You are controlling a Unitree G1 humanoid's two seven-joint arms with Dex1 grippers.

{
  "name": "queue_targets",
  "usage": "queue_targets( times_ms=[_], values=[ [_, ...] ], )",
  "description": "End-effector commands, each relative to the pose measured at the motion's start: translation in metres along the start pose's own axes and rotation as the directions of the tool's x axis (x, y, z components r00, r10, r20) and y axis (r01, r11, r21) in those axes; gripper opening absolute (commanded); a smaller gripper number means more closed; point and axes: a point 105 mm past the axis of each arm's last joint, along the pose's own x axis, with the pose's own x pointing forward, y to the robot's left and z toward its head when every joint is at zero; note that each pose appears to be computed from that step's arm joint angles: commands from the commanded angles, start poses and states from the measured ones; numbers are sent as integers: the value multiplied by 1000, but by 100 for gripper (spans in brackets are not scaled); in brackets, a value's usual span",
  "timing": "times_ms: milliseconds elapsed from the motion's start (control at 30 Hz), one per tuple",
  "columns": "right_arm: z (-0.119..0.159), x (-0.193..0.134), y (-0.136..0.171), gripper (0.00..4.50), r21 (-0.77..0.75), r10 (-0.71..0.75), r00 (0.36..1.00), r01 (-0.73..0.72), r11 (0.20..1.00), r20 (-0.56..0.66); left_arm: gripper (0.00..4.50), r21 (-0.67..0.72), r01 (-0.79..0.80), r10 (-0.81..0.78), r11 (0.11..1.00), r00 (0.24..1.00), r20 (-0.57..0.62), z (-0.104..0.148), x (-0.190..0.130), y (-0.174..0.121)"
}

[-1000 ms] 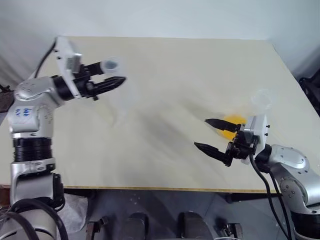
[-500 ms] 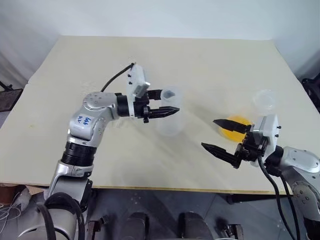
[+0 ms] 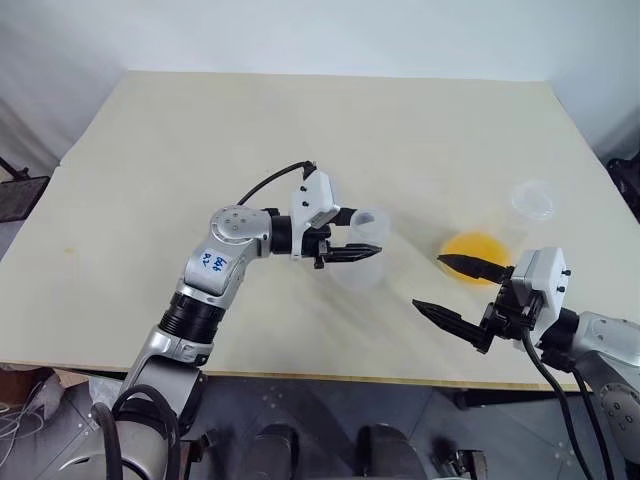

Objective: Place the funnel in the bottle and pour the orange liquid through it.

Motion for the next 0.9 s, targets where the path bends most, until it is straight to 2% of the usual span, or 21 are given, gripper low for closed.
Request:
queue_targets(
  times_ms=[33, 333, 633, 700, 833, 867, 900],
  values=[
    [11, -3, 1, 450, -59, -11, 1000, 12, 998, 18, 235, 34, 22, -23, 999, 1000, 18, 6, 5, -8],
    [9, -2, 0, 450, -62, -8, 1000, 9, 998, 13, 235, 48, 82, -82, 995, 997, -4, 2, 10, -23],
    [7, 0, 0, 450, -64, -4, 1000, 4, 998, 8, 235, 51, 77, -76, 996, 997, -9, -1, 13, -23],
    [7, 0, 0, 450, -65, -3, 1000, 4, 998, 7, 309, 47, 74, -74, 996, 997, -12, -2, 13, -22],
    [7, 0, -1, 450, -69, -3, 1000, 4, 998, 9, 428, 36, 81, -81, 996, 997, -20, -3, 12, -23],
    [8, 0, -1, 450, -70, -3, 1000, 4, 998, 9, 448, 34, 82, -82, 996, 996, -19, -3, 11, -23],
    [8, 0, -2, 450, -71, -3, 1000, 3, 997, 9, 448, 32, 79, -78, 996, 997, -10, -1, 10, -23]
  ],
)
